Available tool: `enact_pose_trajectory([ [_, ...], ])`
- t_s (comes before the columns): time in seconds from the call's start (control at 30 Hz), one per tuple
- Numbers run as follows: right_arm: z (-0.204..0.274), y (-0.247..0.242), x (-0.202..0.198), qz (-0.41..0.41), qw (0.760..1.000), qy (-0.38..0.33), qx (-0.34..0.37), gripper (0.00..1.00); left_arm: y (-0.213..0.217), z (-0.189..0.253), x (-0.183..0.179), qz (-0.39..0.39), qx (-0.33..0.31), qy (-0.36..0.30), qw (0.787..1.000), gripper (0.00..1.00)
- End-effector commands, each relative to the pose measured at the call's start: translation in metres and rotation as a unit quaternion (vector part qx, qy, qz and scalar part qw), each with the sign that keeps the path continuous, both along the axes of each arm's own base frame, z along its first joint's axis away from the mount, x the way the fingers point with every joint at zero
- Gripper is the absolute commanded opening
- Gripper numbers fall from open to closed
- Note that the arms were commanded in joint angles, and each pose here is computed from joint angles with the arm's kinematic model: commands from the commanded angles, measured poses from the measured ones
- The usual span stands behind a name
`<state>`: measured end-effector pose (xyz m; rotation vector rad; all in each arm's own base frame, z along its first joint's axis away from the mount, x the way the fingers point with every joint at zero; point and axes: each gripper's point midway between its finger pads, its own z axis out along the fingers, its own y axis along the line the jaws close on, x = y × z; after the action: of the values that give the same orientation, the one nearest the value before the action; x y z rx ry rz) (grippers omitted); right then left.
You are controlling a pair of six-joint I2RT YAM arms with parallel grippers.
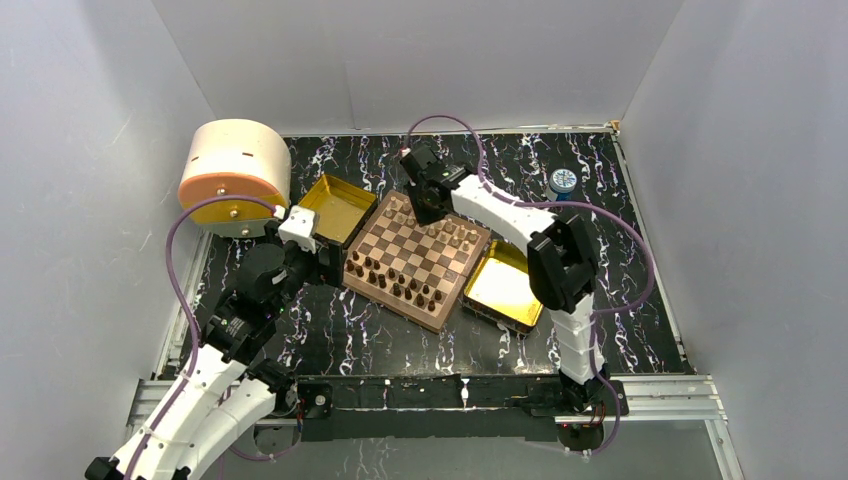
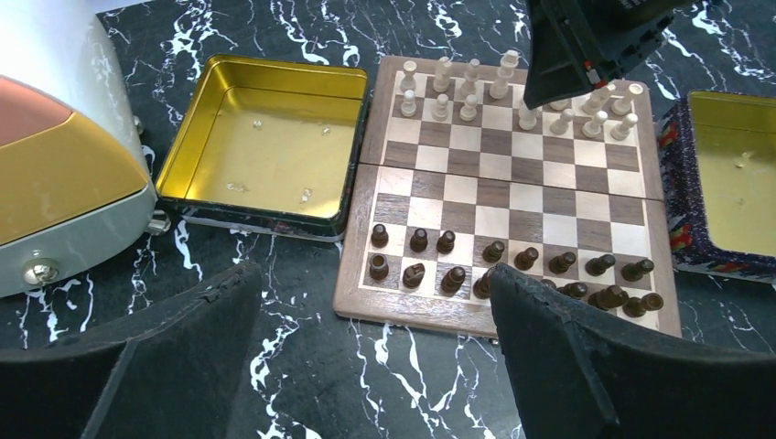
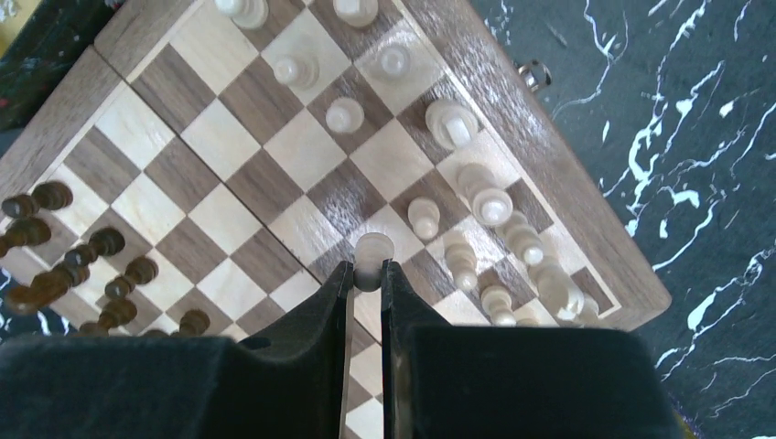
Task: Set up the chess pieces on the board
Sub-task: Place the chess piece on the chessboard.
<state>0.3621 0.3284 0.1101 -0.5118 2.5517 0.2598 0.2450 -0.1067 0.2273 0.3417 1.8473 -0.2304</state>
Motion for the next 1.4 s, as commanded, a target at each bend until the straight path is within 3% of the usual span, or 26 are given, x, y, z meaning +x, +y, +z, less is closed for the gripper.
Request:
enact_pose_trajectory([
  [0.0,0.017,0.012,0.013,0.006,0.999,-0.031,-0.022,0.16,0.01,0.002,0.001,0.022,0.014,-0.009,1.0,0.91],
  [0.4,-0.001,0.015,0.022,0.008,0.994,-0.041,-0.1,0.17,0.02,0.014,-0.003,0.04,0.008,-0.033,0.999,0.91],
  [1.37,-0.022,0.019,0.036,0.007,0.993,-0.051,-0.102,0.2,0.022,0.014,-0.003,0.043,0.01,-0.034,0.998,0.91],
])
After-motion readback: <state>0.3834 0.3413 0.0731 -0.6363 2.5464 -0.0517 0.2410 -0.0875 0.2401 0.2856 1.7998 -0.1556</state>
